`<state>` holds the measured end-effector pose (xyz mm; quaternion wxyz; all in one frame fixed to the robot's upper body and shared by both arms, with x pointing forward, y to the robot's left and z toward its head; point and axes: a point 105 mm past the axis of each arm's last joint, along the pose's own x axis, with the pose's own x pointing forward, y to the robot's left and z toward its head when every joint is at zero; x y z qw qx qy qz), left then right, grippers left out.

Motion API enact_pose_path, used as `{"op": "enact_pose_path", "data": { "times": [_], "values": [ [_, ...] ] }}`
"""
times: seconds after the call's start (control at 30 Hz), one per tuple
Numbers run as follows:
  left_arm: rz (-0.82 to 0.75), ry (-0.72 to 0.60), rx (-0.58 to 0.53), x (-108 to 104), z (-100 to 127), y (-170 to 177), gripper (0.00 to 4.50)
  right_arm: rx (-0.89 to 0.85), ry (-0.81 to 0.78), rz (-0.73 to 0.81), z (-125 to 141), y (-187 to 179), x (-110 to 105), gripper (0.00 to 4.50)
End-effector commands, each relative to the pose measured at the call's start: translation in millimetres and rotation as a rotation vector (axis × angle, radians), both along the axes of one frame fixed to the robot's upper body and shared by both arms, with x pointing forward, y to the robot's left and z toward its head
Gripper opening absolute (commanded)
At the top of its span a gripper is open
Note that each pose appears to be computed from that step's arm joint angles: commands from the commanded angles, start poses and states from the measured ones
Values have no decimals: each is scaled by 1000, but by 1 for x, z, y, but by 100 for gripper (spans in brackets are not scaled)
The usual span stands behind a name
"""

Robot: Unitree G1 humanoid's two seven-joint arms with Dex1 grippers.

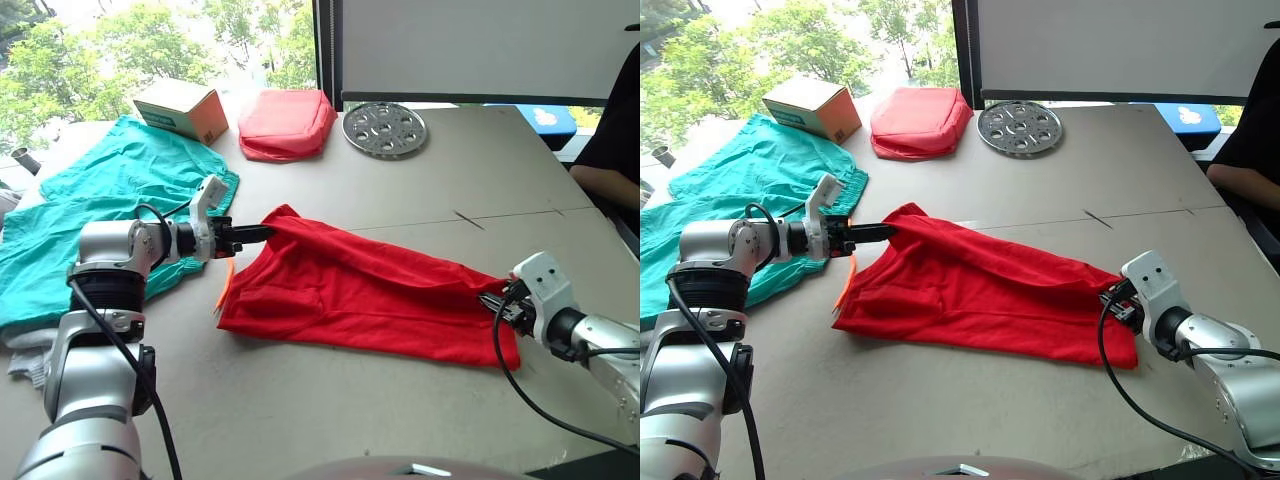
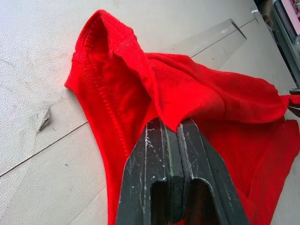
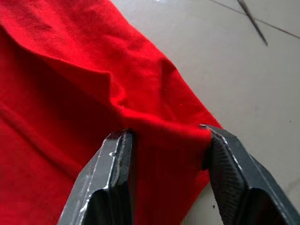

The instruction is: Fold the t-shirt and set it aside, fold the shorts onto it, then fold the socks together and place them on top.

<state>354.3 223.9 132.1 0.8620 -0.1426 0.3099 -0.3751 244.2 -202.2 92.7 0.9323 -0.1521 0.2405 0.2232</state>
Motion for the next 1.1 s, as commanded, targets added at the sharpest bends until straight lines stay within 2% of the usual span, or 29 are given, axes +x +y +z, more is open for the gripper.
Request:
{"op": "enact_pose_path", "data": {
  "times": [0.03, 0.1, 0.17, 0.27, 0.37, 0.5, 0.53, 0.63, 0.8, 0.87, 0.93, 1.03, 1.1],
  "values": [
    [-17, -62, -2, -1, 18, 4, 94, -11, -17, 53, 13, 0, -12, 360],
    [-36, -84, -6, -5, 26, 9, 184, 14, -2, 67, 18, -1, -21, 446],
    [-62, -139, 7, -8, 34, 14, 279, 88, 12, 88, 27, 2, -29, 450],
    [-126, -267, 35, -9, 52, 16, 279, 218, -13, 106, 45, 10, -30, 450],
    [-234, -447, 170, -1, 56, 6, 279, 304, -95, 38, 64, 10, -1, 450],
    [-398, -625, 357, 7, 47, -13, 279, 125, -47, -50, 52, -2, 25, 450],
    [-405, -653, 371, 13, 45, -19, 279, 93, -13, -39, 45, -2, 29, 450],
    [-446, -670, 430, 29, 34, -38, 279, 44, 113, 0, 23, 1, 35, 450],
    [-396, -595, 494, 57, 21, -50, 279, -75, 185, 29, 13, -1, 49, 450],
    [-395, -531, 531, 61, 13, -49, 279, -119, 221, 54, 9, -2, 51, 450],
    [-371, -522, 596, 67, 7, -45, 279, -136, 262, 74, 4, -2, 50, 450],
    [-393, -465, 690, 66, -12, -39, 286, -183, 291, 63, -3, -10, 50, 374],
    [-423, -446, 711, 64, -22, -40, 286, -199, 301, 61, -4, -14, 49, 285]
  ]
}}
